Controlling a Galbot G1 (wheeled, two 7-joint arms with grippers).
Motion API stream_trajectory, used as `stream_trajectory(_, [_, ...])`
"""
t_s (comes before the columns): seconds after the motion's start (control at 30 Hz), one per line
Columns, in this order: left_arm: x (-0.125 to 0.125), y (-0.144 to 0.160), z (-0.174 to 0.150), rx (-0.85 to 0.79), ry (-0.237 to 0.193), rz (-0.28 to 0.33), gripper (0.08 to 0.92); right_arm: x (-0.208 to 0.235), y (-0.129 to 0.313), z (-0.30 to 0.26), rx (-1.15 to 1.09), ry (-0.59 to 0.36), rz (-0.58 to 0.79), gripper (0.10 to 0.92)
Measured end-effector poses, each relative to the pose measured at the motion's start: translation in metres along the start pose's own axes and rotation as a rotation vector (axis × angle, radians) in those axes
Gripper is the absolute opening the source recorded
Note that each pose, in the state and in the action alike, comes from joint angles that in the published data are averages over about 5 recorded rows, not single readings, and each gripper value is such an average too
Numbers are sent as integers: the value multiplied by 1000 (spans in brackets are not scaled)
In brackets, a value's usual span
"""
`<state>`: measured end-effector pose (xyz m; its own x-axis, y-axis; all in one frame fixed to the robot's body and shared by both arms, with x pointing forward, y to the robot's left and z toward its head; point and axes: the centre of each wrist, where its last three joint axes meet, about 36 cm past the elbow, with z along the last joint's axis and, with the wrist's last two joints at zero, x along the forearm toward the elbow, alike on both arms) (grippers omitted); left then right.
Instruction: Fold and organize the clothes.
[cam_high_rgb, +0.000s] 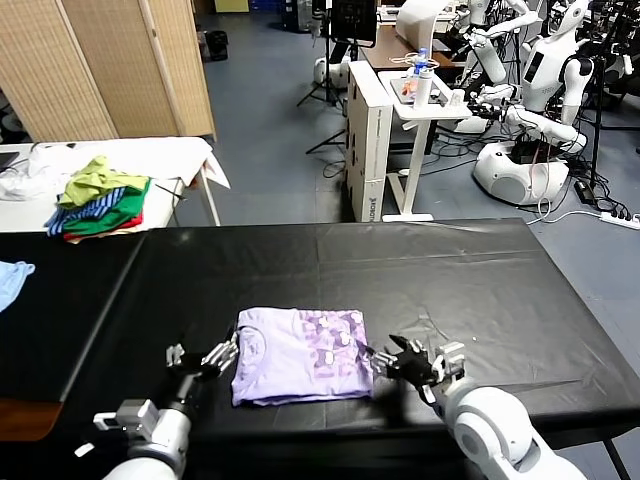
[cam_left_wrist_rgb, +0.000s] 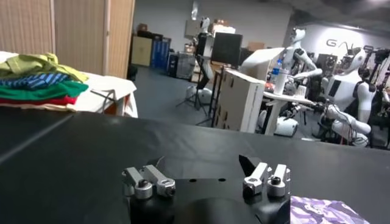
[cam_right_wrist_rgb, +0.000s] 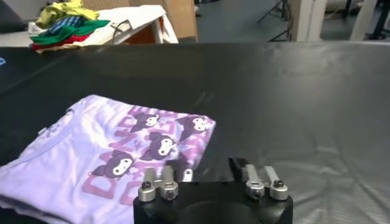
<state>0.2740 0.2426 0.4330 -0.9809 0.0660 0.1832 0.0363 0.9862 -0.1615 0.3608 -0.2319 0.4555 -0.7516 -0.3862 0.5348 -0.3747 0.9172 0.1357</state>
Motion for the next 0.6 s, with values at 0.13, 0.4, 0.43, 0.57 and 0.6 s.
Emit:
stream_trajectory(0.13, [4, 1, 1, -10, -14, 6, 907, 7, -3, 0, -1, -27, 14, 901])
stream_trajectory(0.4, [16, 4, 2, -26, -17, 3, 907, 26, -12, 4, 20, -126, 47, 907])
stream_trajectory(0.43, [18, 5, 2, -30, -13, 1, 907, 29, -13, 5, 24, -139, 53, 907])
stream_trajectory(0.57, [27, 9, 0, -40, 5, -6, 907, 41, -17, 11, 45, -191, 90, 907])
stream_trajectory(0.6, [30, 10, -1, -43, 11, -8, 907, 43, -18, 13, 51, -205, 101, 907])
